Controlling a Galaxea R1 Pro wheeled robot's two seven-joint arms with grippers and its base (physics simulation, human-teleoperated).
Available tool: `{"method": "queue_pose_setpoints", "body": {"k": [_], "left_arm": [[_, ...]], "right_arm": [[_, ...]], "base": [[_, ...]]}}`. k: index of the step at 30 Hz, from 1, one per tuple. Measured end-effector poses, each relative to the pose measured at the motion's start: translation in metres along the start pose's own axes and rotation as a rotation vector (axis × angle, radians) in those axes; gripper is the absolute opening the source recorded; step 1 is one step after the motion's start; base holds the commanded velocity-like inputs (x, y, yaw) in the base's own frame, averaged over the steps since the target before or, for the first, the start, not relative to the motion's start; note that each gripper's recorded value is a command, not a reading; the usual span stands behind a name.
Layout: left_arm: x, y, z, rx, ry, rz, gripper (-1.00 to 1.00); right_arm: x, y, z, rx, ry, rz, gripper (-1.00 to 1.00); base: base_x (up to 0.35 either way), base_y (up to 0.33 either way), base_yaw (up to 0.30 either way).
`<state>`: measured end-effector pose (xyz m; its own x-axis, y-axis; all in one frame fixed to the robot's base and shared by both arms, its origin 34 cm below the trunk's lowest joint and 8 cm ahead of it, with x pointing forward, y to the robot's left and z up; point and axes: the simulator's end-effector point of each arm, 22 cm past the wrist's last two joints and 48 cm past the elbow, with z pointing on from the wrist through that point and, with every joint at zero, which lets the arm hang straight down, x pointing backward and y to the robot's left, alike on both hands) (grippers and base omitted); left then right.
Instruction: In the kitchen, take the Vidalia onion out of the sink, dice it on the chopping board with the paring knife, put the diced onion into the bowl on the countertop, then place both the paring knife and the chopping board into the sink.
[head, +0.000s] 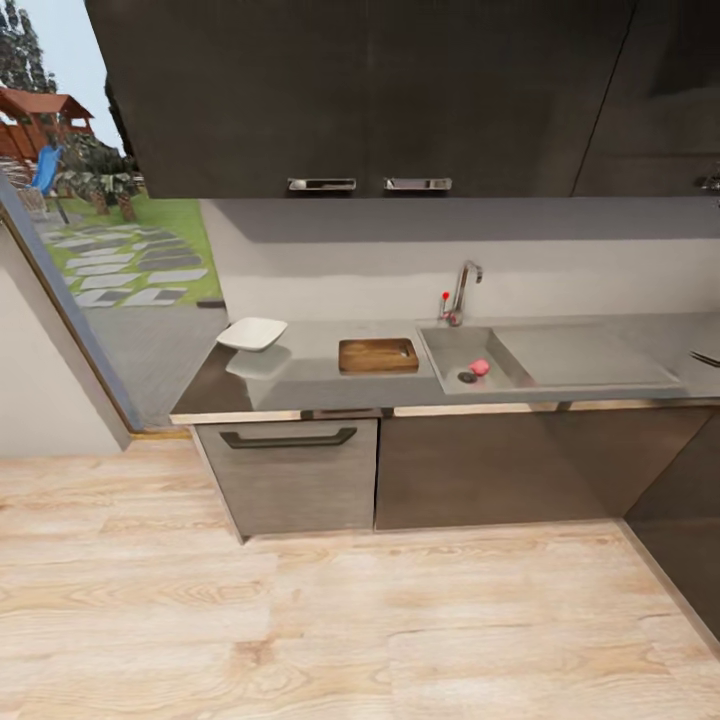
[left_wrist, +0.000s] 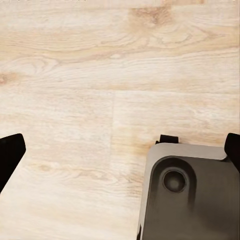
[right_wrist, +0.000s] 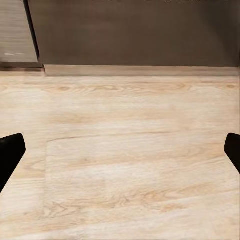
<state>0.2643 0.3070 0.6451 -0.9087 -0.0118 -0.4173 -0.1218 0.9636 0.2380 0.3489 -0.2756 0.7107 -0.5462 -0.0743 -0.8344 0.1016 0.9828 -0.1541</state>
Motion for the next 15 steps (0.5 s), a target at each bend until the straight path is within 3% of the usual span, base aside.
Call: {"method": "queue_pose_setpoints", "body": {"k": [15], "left_arm": [[-0.0091,-0.0002,0.0,0.001,-0.023,-0.005,1.0]], "right_arm": [[-0.0086,0.0001,0.0026,0.001,-0.023,0.004,1.0]], "base": [[0.0,0.0,0.0]]}}
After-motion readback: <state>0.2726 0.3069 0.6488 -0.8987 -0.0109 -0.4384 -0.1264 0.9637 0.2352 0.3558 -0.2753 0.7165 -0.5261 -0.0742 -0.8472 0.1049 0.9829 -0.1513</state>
